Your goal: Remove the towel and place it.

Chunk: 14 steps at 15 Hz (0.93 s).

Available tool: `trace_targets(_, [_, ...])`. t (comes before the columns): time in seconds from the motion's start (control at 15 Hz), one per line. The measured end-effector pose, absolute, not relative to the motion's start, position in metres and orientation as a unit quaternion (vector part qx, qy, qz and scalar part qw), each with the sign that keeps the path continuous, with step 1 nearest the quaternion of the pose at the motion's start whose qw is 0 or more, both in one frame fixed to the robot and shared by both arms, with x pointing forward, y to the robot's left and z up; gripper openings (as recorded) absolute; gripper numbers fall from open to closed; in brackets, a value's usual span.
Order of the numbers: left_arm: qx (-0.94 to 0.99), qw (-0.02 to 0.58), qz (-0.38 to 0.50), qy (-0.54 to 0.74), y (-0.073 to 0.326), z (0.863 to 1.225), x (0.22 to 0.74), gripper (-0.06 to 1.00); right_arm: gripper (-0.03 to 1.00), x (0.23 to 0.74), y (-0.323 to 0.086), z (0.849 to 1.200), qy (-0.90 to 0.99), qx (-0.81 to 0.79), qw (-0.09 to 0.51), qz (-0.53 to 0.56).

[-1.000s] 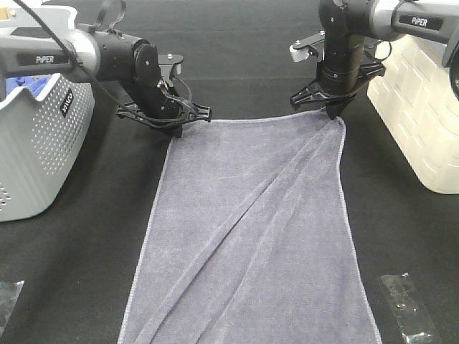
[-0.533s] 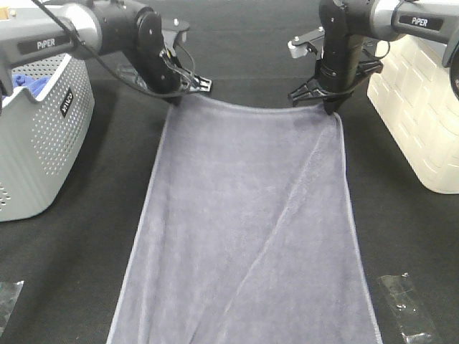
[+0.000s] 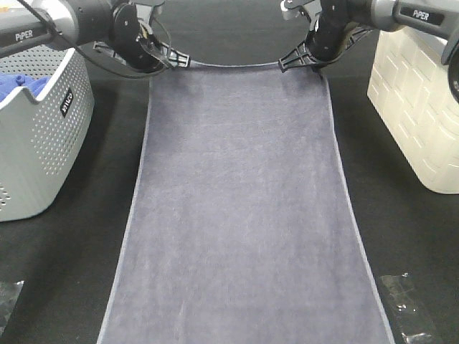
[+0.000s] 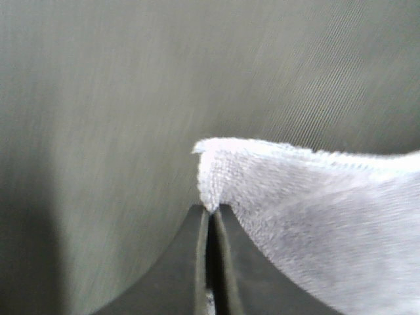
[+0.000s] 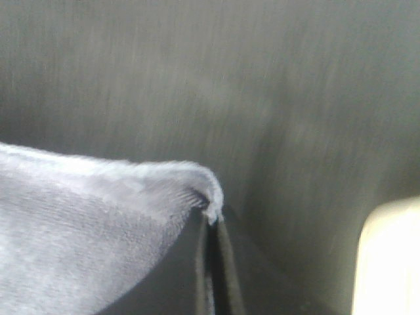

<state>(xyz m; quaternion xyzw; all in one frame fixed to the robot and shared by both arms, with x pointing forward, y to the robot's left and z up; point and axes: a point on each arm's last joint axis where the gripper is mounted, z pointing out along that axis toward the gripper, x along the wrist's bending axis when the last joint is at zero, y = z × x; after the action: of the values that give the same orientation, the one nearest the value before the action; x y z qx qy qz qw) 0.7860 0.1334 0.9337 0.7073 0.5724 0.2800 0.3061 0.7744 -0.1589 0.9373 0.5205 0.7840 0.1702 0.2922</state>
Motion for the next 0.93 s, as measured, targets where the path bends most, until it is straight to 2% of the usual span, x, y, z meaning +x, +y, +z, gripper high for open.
trace_targets(0.2, [0.691, 0.348, 0.298, 0.56, 0.135, 0.927, 0.795, 0.0, 0.0, 0.784, -0.156, 0.927, 0.782, 0.492, 0.325, 0.201])
trace_targets(0.6, [0.664, 0.422, 0.329, 0.522, 0.144, 0.889, 0.812, 0.0, 0.0, 0.803, -0.171, 0.9, 0.752, 0.489, 0.354, 0.266])
trace_targets(0.93, [0.642, 0.47, 0.347, 0.497, 0.148, 0.88, 0.818, 0.0, 0.0, 0.809, -0.167, 0.867, 0.751, 0.465, 0.362, 0.296])
